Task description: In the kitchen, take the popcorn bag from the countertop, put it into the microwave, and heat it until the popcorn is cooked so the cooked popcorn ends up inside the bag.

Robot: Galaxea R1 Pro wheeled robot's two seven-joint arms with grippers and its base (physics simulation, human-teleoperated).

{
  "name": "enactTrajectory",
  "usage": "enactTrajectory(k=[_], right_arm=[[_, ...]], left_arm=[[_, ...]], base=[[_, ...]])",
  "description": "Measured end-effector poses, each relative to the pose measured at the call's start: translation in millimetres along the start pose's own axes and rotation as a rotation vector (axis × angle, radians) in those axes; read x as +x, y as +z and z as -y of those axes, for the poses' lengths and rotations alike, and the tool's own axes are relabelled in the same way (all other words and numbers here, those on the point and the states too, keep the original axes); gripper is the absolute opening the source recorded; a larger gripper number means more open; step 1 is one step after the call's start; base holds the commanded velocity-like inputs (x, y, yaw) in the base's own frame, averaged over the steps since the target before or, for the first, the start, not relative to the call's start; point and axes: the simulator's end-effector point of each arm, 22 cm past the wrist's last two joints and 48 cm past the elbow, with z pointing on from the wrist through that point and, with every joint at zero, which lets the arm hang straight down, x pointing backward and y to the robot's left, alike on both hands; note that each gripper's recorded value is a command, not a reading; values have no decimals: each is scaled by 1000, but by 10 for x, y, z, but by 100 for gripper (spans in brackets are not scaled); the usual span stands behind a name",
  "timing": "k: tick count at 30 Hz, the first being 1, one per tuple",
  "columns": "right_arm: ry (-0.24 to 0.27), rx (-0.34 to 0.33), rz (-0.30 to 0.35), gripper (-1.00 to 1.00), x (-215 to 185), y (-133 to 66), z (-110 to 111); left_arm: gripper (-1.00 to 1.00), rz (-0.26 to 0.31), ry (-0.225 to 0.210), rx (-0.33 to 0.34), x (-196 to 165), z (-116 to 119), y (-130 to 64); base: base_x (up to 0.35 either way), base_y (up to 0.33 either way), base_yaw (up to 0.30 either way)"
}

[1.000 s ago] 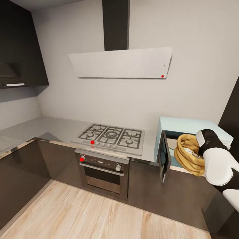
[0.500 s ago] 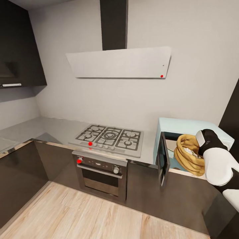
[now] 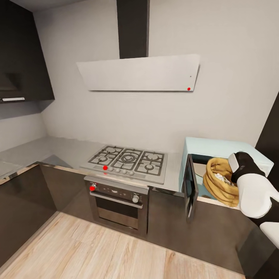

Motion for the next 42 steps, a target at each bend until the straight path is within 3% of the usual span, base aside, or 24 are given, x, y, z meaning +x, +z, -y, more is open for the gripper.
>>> enactTrajectory(k=[34,42], right_arm=[[-5,5,-5,-100,96,94,2],[-13,2,-18,-100,135,99,-9]], left_arm=[[100,-1,1,0,7,0,-2],[100,0,-1,0,5,2,-3]], base=[[14,0,0],[270,-42,0]])
